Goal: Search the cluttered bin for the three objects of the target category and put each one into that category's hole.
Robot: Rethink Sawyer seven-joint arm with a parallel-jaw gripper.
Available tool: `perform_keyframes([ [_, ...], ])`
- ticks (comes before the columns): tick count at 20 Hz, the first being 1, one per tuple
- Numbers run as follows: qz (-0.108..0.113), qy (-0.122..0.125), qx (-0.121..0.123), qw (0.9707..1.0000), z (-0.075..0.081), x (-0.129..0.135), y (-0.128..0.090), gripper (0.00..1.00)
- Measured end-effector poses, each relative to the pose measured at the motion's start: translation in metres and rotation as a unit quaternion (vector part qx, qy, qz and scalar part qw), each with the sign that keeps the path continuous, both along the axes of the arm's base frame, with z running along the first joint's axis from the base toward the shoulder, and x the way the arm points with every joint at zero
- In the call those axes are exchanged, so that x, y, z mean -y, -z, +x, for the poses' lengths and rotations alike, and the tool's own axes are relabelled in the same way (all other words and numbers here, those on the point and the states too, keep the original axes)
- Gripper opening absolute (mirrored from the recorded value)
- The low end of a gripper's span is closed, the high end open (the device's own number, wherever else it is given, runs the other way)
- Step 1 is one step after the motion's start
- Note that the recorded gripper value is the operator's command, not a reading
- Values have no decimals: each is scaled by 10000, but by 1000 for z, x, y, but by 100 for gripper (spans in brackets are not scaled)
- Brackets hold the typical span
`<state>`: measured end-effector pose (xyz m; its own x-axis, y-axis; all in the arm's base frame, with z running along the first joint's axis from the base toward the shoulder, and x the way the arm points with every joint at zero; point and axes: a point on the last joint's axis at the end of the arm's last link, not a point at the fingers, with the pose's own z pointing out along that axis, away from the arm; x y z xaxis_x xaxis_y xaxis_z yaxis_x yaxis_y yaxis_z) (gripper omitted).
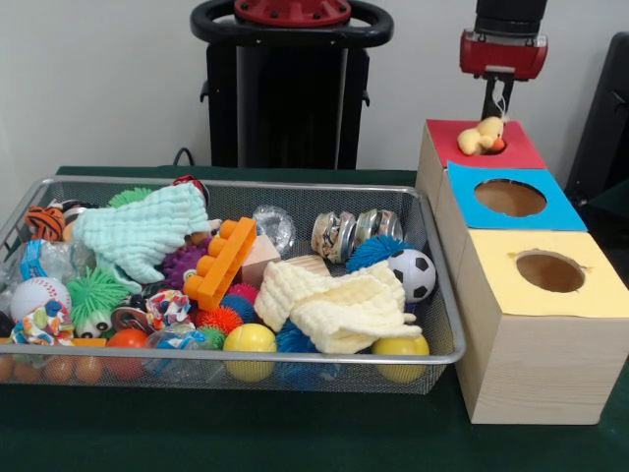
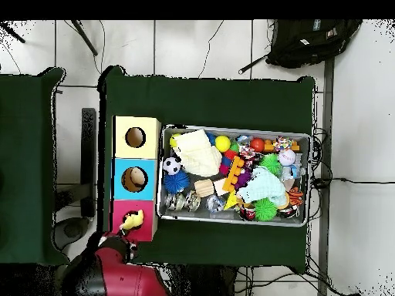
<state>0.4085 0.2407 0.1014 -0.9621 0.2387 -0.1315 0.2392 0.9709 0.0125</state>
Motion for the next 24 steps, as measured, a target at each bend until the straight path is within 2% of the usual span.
perform_keyframes([
  [11, 74, -6, 211, 9997, 8, -3, -23, 0],
  [19, 69, -174, 3, 9998, -11, -16, -42, 0],
  [24, 81, -185, 22, 9998, -11, -18, -46, 0],
])
